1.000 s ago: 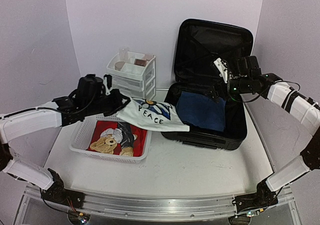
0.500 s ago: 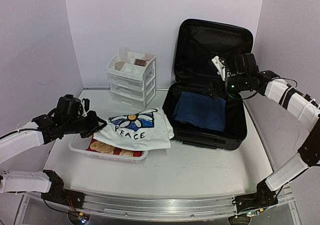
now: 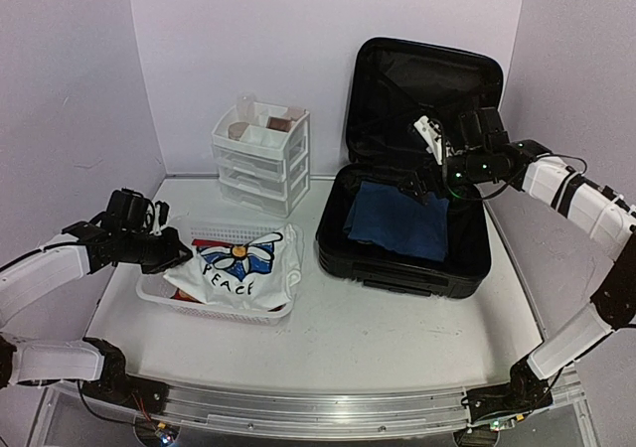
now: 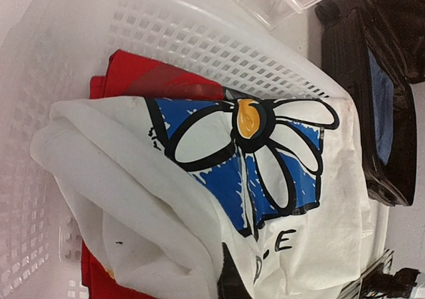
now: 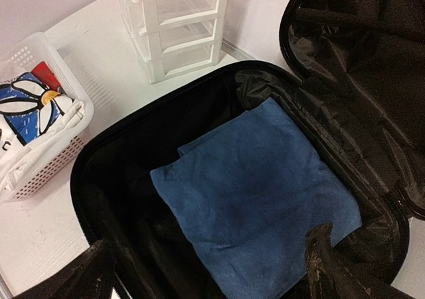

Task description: Open, take out, and arrange the luggage

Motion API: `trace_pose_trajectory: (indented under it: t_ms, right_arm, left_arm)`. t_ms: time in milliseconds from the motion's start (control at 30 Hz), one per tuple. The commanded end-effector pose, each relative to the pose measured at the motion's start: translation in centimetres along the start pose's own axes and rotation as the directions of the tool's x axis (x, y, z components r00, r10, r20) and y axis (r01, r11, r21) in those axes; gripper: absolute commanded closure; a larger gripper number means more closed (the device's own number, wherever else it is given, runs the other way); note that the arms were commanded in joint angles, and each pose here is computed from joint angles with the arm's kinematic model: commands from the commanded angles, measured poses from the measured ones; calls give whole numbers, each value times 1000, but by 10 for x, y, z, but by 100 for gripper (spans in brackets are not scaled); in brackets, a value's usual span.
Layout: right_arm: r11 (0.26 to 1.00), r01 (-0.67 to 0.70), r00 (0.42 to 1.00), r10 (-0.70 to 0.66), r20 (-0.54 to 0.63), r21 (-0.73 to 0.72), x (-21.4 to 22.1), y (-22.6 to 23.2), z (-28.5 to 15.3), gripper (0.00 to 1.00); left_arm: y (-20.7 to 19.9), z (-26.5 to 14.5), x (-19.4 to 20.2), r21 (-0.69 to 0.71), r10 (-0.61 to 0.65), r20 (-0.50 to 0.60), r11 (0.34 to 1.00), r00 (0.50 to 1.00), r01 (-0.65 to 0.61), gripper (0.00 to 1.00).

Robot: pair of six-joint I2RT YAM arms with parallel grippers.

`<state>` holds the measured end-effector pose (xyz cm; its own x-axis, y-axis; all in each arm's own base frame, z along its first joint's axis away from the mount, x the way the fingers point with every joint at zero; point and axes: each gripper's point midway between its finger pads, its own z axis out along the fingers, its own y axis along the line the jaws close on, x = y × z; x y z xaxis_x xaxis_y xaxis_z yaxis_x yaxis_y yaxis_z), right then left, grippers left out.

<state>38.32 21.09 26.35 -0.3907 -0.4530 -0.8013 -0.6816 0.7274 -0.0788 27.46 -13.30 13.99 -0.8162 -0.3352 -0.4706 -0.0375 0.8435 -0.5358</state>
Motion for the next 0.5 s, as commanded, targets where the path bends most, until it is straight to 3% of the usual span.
trace_pose_trajectory:
  t_ms: [0, 233, 333, 467]
  right_arm:
    - [999, 32, 998, -33, 49, 23, -20, -3, -9, 2]
    - [999, 35, 999, -35, 41, 11, -19, -2, -4, 2]
    - [999, 37, 998, -37, 42, 11, -20, -2, -4, 2]
    - [999, 41, 998, -41, 44, 9, -22, -1, -4, 2]
  left_arm:
    - [-25, -21, -46, 5, 202, 163, 979, 966, -206, 100]
    - [-29, -22, -62, -58, 403, 160, 915, 901, -399, 100]
    - [-17, -17, -63, -124, 428, 124, 902, 895, -414, 100]
    - [3, -4, -57, -194, 371, 55, 915, 927, -354, 100]
